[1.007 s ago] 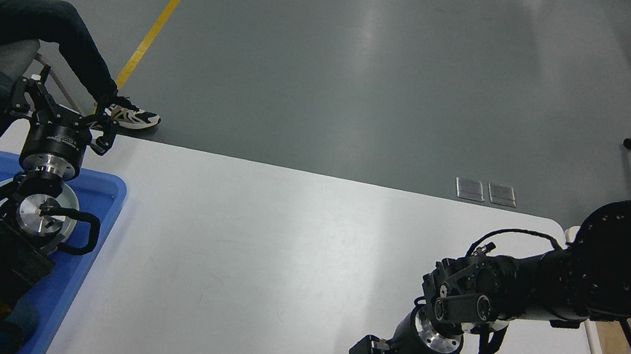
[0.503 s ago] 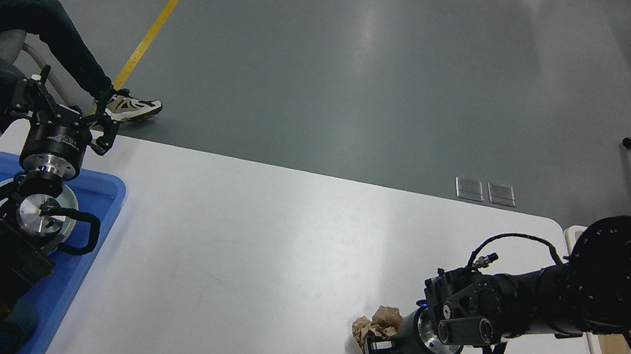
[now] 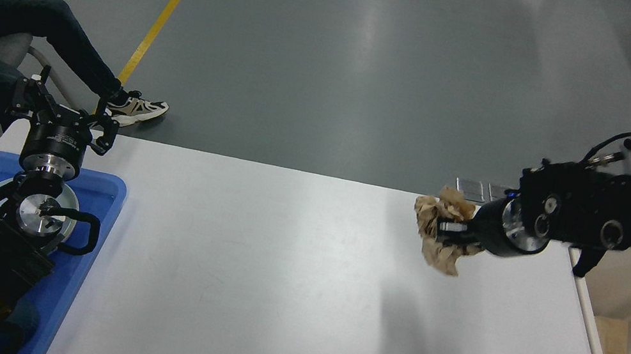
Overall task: Tidy desktop
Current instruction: 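Carry the crumpled paper over the white bin and release it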
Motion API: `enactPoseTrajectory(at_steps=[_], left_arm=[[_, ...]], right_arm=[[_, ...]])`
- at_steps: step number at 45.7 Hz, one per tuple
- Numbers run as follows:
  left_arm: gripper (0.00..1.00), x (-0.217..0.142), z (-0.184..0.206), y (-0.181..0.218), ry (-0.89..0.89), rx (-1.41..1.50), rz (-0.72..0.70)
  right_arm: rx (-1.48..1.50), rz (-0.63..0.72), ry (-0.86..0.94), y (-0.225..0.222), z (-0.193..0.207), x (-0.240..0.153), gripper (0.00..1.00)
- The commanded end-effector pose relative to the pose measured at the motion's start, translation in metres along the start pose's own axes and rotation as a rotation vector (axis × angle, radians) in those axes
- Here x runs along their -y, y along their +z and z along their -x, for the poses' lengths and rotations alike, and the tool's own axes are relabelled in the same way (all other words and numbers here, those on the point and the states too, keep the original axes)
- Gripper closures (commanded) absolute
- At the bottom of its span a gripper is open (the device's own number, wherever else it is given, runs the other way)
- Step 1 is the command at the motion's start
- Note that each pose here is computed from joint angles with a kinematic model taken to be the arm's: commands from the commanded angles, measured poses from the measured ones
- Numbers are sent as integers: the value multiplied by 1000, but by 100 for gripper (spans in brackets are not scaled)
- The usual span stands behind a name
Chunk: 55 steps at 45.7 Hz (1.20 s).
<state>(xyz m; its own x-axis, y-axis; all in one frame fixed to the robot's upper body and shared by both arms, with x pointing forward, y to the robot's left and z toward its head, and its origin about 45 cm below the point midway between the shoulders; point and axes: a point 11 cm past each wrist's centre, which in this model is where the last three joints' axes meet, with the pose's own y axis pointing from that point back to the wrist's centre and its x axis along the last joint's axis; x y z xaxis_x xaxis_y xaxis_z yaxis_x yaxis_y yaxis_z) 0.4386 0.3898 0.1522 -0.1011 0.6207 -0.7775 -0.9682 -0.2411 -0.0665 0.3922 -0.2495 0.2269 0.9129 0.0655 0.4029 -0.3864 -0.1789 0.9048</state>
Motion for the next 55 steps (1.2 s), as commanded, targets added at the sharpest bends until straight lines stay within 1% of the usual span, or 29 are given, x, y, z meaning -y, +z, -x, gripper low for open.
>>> enactPoseTrajectory(at_steps=[1,9,12,16,20,23,26,30,34,35,38,39,41,42,43,47,55], left_arm=[[4,0,0,0,0,0,0],[4,0,0,0,-1,-1,0],[4,0,0,0,0,0,0],[4,0,0,0,0,0,0],[4,0,0,0,0,0,0],[4,0,0,0,0,0,0],[4,0,0,0,0,0,0],[4,0,0,0,0,0,0],[4,0,0,0,0,0,0],[4,0,0,0,0,0,0],[4,0,0,0,0,0,0],[4,0,0,0,0,0,0],[4,0,0,0,0,0,0],[4,0,0,0,0,0,0],[4,0,0,0,0,0,0],[4,0,0,0,0,0,0],[4,0,0,0,0,0,0]], right_arm=[[42,2,110,13,-45,-56,100],[73,10,220,25,-80,-107,100],[95,22,241,37,-83,-112,100],[156,76,294,76,-86,-112,100],[247,170,298,136,-69,-87,100],[289,280,326,188,-54,-70,100],[316,370,337,228,-34,-59,100],[332,450,311,262,0,-42,100],[355,478,299,277,27,-26,100],[357,486,298,280,33,-23,90],[358,513,323,291,46,-18,43],[355,524,338,295,50,-17,29],[351,548,372,304,56,-17,9],[353,561,385,308,60,-18,3],[355,574,391,313,65,-18,0],[386,594,400,324,85,-12,0],[496,588,432,332,115,1,0]])
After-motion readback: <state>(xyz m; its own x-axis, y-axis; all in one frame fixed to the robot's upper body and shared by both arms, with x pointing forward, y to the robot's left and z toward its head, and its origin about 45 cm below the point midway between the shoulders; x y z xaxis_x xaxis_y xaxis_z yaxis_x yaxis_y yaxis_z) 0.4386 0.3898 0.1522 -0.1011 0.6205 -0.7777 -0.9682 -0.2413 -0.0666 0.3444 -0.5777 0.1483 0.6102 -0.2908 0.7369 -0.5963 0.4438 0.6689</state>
